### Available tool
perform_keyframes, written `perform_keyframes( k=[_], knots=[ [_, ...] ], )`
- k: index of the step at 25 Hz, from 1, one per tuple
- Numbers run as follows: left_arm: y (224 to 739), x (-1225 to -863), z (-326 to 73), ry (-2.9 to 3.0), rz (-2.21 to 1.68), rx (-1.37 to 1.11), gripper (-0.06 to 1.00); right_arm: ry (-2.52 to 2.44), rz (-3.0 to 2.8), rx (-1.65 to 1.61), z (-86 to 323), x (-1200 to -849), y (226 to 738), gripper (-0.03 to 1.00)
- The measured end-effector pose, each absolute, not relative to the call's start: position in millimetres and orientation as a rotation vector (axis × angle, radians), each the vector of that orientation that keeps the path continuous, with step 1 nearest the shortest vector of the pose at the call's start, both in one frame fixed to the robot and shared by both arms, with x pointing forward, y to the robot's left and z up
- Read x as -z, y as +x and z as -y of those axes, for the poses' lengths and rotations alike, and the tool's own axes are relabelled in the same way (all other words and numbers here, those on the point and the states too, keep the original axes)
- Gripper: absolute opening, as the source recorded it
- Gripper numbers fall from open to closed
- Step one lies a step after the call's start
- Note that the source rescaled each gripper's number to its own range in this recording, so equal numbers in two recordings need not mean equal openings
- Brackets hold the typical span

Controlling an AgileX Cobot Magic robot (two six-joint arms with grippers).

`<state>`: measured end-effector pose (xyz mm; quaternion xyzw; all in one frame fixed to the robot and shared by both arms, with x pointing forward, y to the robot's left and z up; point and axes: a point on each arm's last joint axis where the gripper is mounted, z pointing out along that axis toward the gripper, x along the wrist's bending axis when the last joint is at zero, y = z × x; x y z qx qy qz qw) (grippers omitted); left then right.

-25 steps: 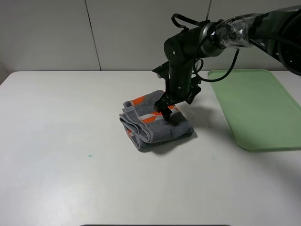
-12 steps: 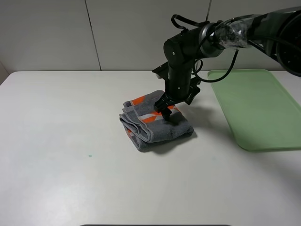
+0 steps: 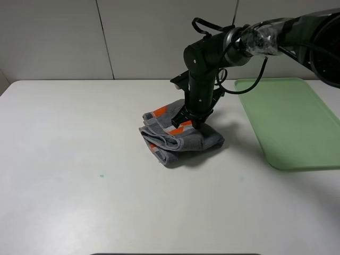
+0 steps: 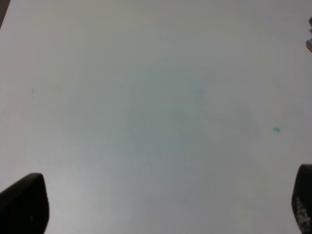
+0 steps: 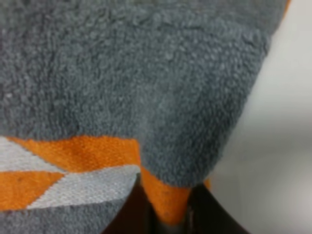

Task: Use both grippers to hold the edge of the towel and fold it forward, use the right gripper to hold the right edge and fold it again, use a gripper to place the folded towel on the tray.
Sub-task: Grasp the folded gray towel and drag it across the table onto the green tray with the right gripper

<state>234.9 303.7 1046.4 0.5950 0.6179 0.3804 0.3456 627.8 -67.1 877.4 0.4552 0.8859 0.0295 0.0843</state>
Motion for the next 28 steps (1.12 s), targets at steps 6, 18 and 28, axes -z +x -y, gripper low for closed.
perform_keyframes(
  k=[6, 18, 28],
  knots=[
    [234.9, -1046.4, -303.7, 1.544, -1.604, -0.987, 1.0, 1.357, -2.643, -0.086, 67.3, -877.4, 627.8, 0.09],
    [234.9, -1046.4, -303.7, 1.544, -1.604, -0.987, 1.0, 1.339, -2.603, -0.128, 66.5, -916.5, 632.6, 0.09],
    [234.9, -1046.4, -303.7, 1.544, -1.604, -0.987, 1.0, 1.288, -2.574, -0.065, 71.7, -931.3, 636.8, 0.09]
  ],
)
